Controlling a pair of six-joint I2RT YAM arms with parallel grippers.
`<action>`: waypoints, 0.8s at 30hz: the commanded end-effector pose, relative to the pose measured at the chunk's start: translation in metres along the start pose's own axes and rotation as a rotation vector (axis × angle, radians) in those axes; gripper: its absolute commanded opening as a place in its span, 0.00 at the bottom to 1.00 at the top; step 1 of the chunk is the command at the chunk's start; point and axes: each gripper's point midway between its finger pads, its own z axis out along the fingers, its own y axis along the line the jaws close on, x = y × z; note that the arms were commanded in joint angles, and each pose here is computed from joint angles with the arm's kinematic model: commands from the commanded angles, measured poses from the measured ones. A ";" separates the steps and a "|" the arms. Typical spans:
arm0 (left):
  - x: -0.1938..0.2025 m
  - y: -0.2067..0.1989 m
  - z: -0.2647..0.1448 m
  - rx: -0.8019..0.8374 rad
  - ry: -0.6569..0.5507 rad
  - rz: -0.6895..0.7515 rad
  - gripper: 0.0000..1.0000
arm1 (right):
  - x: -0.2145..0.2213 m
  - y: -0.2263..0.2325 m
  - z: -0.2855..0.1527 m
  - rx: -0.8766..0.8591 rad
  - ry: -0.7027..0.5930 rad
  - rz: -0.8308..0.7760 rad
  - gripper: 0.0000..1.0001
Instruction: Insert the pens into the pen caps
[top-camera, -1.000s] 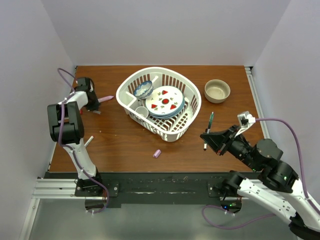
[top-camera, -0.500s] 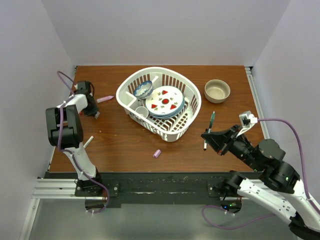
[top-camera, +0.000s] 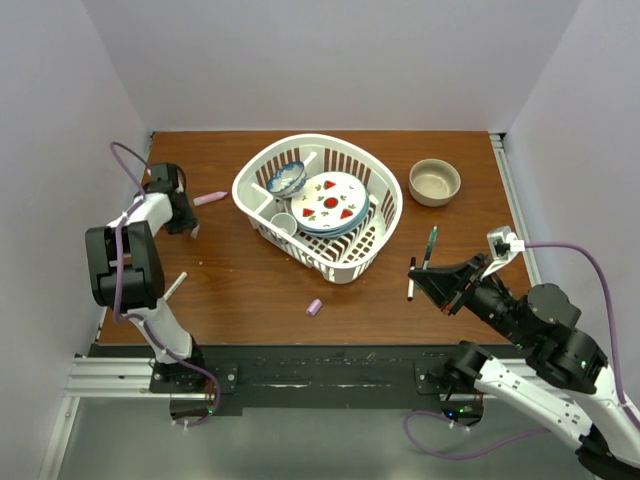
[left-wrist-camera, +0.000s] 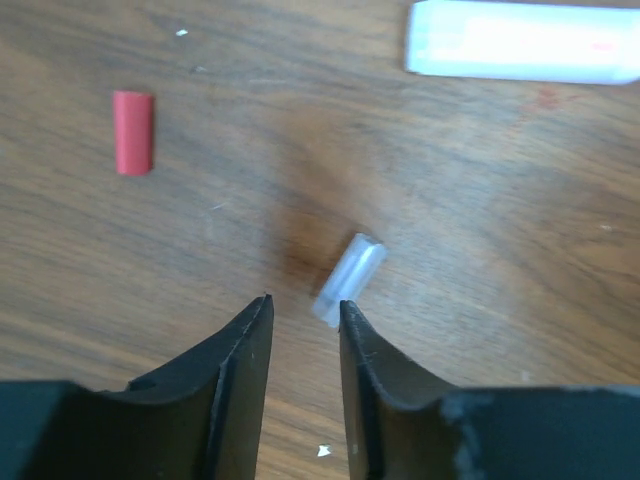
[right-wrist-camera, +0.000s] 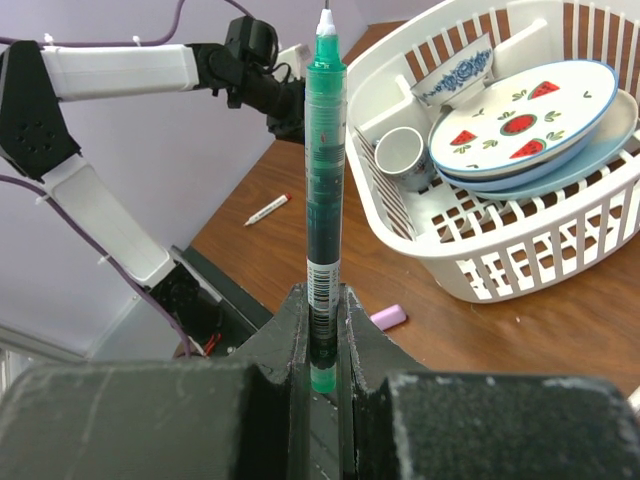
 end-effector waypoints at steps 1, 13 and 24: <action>-0.020 -0.014 -0.010 0.092 -0.066 0.044 0.39 | -0.014 0.002 -0.005 0.006 -0.040 -0.014 0.00; -0.004 -0.022 0.014 0.071 0.021 0.112 0.40 | -0.008 0.003 0.000 -0.003 -0.018 -0.016 0.00; 0.005 -0.017 0.032 0.032 0.080 0.129 0.34 | -0.014 -0.003 -0.008 0.026 -0.039 -0.034 0.00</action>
